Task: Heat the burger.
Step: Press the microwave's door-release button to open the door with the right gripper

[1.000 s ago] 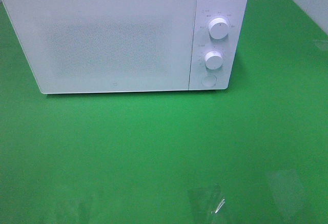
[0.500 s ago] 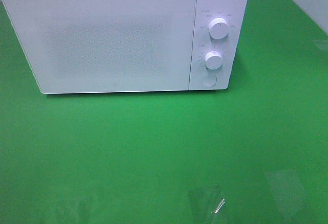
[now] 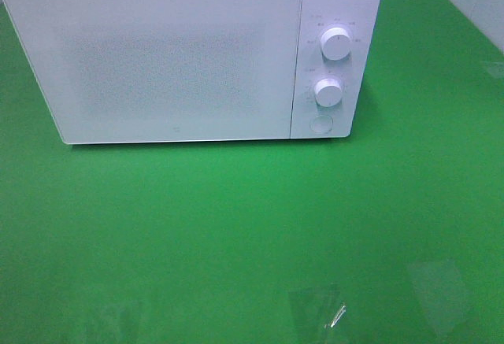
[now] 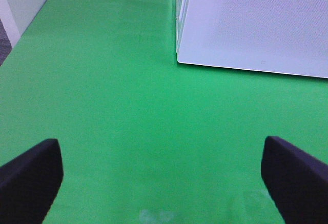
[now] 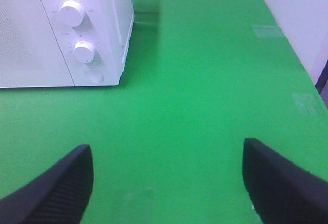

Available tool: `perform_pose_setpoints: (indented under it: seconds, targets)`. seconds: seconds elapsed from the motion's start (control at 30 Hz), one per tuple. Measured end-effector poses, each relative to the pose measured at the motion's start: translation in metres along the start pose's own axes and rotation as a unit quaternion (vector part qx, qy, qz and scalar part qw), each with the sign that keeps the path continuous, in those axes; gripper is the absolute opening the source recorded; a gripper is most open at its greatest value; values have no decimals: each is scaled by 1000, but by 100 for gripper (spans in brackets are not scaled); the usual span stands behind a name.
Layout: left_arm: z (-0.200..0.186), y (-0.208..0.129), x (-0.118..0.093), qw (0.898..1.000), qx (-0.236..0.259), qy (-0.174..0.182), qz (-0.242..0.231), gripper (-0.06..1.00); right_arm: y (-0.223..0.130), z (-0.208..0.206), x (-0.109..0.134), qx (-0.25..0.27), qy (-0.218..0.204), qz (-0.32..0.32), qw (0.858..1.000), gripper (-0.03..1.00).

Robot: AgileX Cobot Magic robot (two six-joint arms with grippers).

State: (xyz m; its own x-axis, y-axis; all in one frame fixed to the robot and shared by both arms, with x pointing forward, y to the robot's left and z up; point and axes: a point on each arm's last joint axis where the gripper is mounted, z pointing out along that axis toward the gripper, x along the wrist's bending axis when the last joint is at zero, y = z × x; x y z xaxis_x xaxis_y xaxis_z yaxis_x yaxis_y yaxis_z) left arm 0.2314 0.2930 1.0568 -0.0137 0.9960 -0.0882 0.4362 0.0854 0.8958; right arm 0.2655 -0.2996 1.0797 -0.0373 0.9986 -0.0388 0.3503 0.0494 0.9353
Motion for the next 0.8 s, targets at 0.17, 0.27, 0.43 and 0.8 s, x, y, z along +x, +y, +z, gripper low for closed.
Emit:
perform_pose_setpoints:
  seconds: [0.17,0.27,0.43,0.8]
  targets:
    - [0,0,0,1000,0,0,0,99,18,22,0,-25,1,-7,1000,76]
    - [0,0,0,1000,0,0,0,99,26,45,1,-28,3,-9,1000,76]
    - [0,0,0,1000,0,0,0,99,33,73,2,-23,5,-10,1000,76]
    - [0,0,0,1000,0,0,0,99,40,131,4,-20,10,3,1000,76]
